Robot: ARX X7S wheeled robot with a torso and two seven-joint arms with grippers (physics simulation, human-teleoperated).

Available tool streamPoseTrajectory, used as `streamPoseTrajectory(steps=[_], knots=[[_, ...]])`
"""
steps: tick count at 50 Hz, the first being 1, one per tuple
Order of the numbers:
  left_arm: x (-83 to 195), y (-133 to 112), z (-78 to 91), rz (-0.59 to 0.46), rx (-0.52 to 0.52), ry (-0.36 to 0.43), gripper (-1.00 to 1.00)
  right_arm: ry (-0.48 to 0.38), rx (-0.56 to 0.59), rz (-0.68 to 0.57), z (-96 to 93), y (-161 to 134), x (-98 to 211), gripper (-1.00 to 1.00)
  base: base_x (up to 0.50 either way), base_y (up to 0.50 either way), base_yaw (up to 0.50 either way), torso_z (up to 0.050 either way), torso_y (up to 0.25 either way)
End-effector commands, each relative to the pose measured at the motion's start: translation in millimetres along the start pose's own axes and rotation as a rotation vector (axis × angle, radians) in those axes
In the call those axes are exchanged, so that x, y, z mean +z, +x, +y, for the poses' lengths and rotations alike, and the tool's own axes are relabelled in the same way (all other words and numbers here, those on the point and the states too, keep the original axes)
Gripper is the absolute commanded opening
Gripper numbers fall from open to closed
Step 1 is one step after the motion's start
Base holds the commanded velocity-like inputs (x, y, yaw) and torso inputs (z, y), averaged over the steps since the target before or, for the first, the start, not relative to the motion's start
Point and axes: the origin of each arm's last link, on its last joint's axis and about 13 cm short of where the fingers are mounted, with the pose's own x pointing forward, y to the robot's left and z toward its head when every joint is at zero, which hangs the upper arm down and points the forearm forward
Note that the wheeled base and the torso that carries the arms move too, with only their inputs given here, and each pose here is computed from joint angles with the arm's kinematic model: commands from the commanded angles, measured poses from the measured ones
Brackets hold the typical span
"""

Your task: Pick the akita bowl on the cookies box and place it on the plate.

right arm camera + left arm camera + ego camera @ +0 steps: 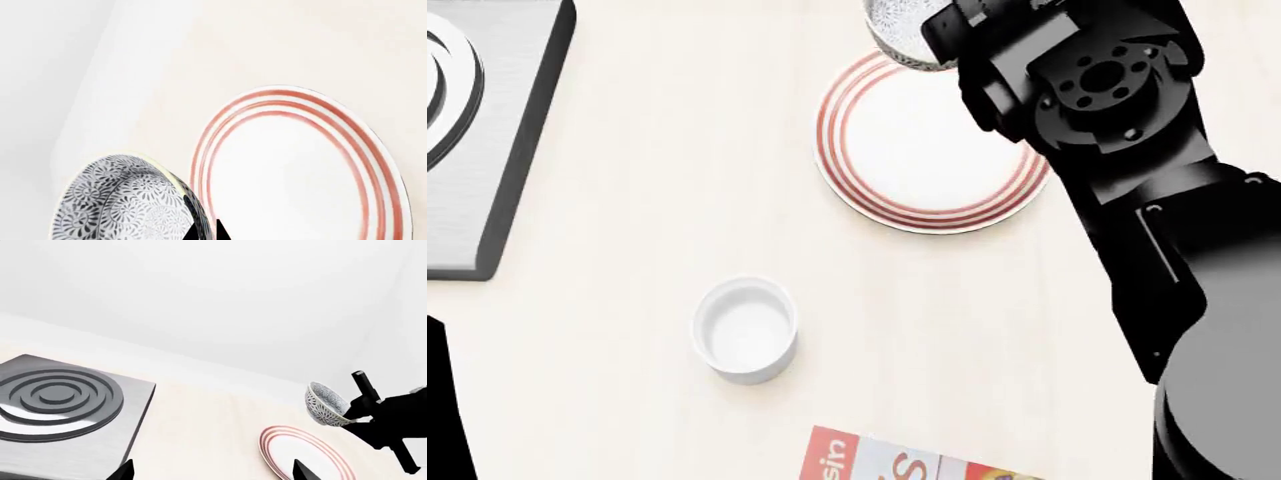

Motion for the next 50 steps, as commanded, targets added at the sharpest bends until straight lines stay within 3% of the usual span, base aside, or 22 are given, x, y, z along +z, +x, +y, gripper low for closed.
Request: streamPoseTrajectory(steps=[1,7,10,11,25,40,50], knots=[[0.9,0.8,1.2,0.0,0.006,-0.005,1.0,0.068,-0.047,0.024,1.9,3.0,-4.9,-1.0,0.0,0.0,0.0,0.0,0.0],[2.0,0.5,0.7,0.0,0.005,-0.009,1.0,0.07,-0.052,0.06,4.5,1.2,-7.1,-1.0,0.0,0.0,0.0,0.0,0.002],[2.3,0.6,0.4,-0.002,0.002,-0.011,1.0,0.101,-0.059,0.069,6.1,1.2,-7.9,-1.0,0.0,0.0,0.0,0.0,0.0],[2.0,0.4,0.3,-0.001,0.001,-0.011,1.0,0.147,-0.07,0.068,6.9,2.0,-7.5,-1.0,0.0,0.0,0.0,0.0,0.0],[1.9,0.7,0.8,-0.001,0.001,-0.012,1.0,0.175,-0.113,0.085,0.8,5.4,-9.4,-1.0,0.0,0.0,0.0,0.0,0.0],[2.0,1.1,1.1,0.0,0.002,-0.013,1.0,0.106,-0.171,0.04,1.0,7.4,-13.2,-1.0,0.0,0.0,0.0,0.0,0.001],[2.7,0.7,1.2,0.0,0.004,-0.016,1.0,0.105,-0.19,0.037,-5.0,11.2,-16.3,-1.0,0.0,0.0,0.0,0.0,0.0]])
